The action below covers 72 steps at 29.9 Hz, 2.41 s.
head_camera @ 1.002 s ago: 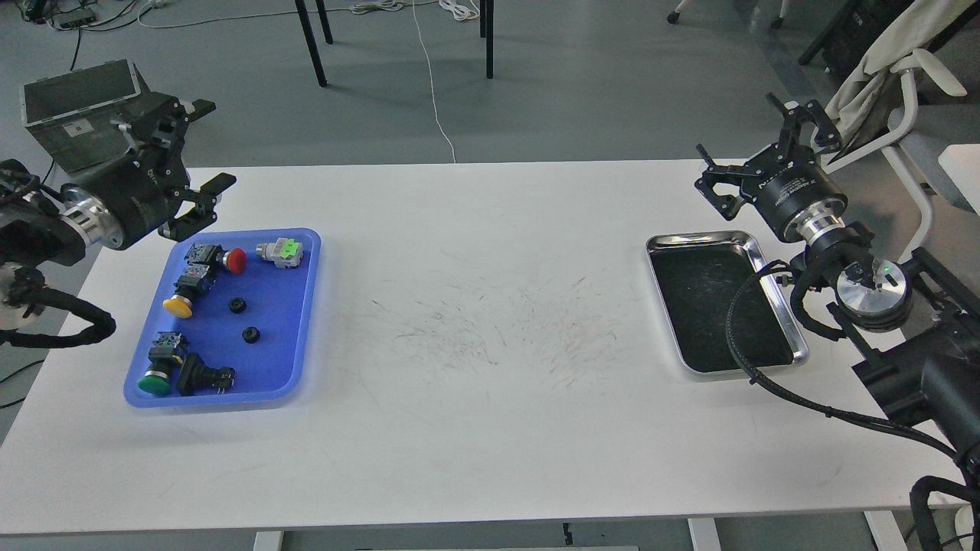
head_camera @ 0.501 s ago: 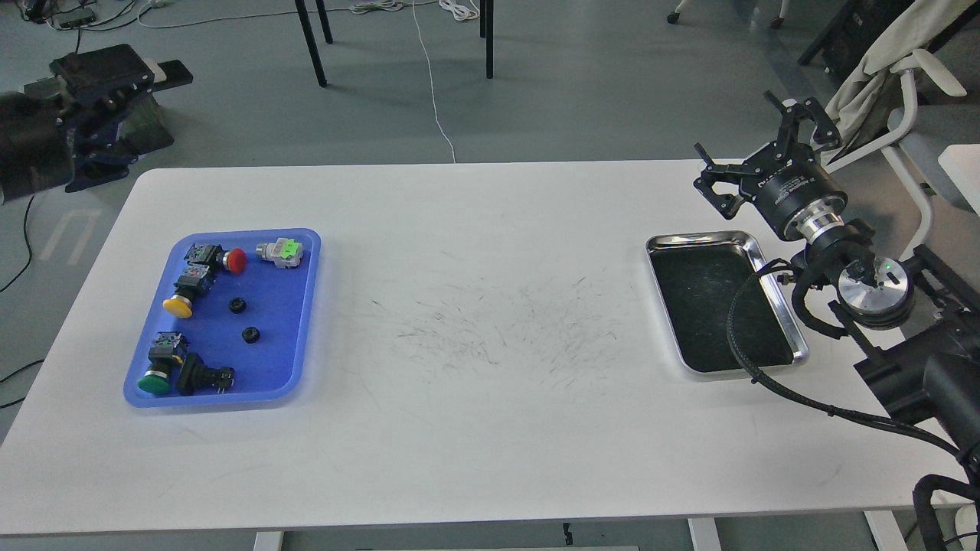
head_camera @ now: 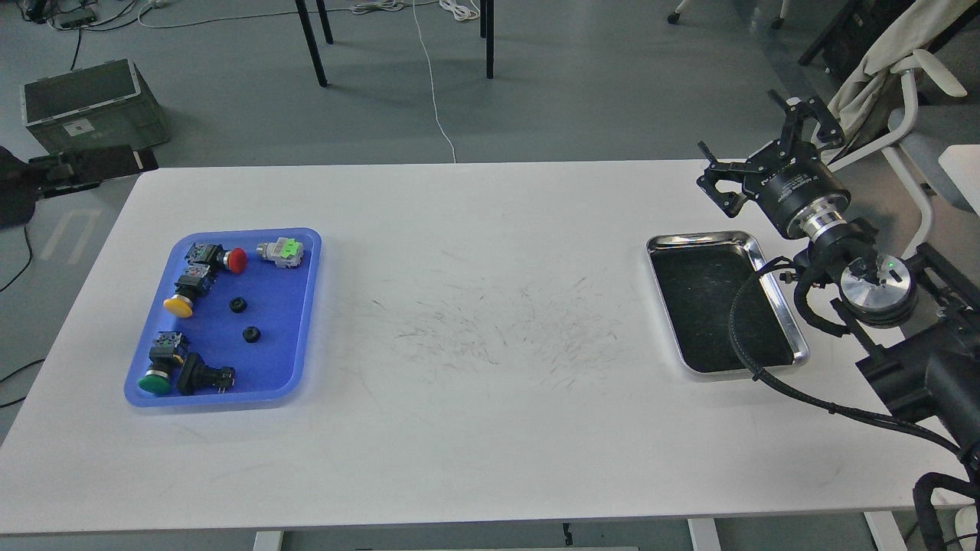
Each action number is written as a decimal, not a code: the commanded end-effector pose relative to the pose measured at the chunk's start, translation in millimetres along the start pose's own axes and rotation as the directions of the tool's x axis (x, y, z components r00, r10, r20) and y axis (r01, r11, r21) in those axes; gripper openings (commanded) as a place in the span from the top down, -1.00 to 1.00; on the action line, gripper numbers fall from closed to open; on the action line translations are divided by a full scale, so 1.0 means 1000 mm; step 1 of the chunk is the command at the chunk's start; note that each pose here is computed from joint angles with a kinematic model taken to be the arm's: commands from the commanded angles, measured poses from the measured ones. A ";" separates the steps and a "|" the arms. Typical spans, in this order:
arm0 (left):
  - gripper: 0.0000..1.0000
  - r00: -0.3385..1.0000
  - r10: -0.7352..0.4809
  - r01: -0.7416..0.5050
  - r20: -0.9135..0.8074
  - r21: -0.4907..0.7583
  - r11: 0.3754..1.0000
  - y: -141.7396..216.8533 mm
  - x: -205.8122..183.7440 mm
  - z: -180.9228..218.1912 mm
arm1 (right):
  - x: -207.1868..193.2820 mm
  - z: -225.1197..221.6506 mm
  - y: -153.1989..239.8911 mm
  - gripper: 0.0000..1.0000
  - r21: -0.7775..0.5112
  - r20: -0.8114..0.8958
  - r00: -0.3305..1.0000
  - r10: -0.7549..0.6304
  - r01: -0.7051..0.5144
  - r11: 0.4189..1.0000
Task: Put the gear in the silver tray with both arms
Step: 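Lower the left gripper into the blue tray and grasp a black gear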
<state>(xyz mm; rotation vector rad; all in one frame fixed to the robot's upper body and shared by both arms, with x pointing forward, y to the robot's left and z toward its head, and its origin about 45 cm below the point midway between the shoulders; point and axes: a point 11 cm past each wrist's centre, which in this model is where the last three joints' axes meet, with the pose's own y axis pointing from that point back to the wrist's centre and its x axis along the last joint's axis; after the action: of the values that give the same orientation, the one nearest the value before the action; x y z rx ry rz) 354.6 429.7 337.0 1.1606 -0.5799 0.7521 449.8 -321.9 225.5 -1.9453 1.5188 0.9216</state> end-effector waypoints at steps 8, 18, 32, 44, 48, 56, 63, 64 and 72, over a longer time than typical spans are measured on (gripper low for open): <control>-0.96 0.965 -0.091 0.060 0.245 0.129 0.990 -0.051 -0.091 -0.036 | 0.003 0.002 0.000 -1.00 -0.005 -0.004 1.000 0.026 -0.026 1.000; -0.93 0.952 -0.052 0.024 0.302 0.095 0.995 -0.100 -0.123 -0.028 | 0.006 0.001 0.001 -1.00 0.001 -0.005 0.999 0.034 -0.034 0.999; -0.82 0.941 -0.086 0.063 0.328 0.079 0.995 -0.143 -0.155 -0.009 | 0.018 -0.003 0.006 -1.00 0.007 -0.011 0.997 0.071 -0.071 0.997; -0.66 0.942 -0.118 0.087 0.313 0.109 0.990 -0.144 -0.171 -0.024 | 0.021 -0.002 0.008 -1.00 0.006 -0.013 0.997 0.075 -0.075 0.997; -0.60 0.943 -0.119 0.089 0.310 0.108 0.990 -0.147 -0.173 -0.024 | 0.021 -0.002 0.008 -1.00 0.007 -0.013 0.997 0.072 -0.072 0.997; -0.40 0.943 -0.130 0.097 0.306 0.120 0.988 -0.151 -0.177 -0.029 | 0.021 -0.002 0.008 -1.00 0.007 -0.015 0.997 0.072 -0.072 0.997; -0.10 0.942 -0.139 0.104 0.306 0.126 0.987 -0.150 -0.181 -0.032 | 0.022 -0.002 0.009 -1.00 0.005 -0.015 0.997 0.074 -0.074 0.997; -0.05 0.942 -0.139 0.104 0.306 0.126 0.987 -0.150 -0.181 -0.032 | 0.022 -0.002 0.009 -1.00 0.004 -0.017 0.997 0.074 -0.074 0.997; 0.45 0.943 -0.137 0.102 0.304 0.127 0.987 -0.150 -0.181 -0.032 | 0.024 -0.001 0.010 -1.00 0.003 -0.017 0.997 0.078 -0.078 0.997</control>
<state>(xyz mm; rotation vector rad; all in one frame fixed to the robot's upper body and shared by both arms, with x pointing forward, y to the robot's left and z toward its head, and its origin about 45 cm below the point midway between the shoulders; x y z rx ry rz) 358.9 388.4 103.3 1.4211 -0.7313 0.5011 444.7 -339.7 209.7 -1.9102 1.6118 0.9340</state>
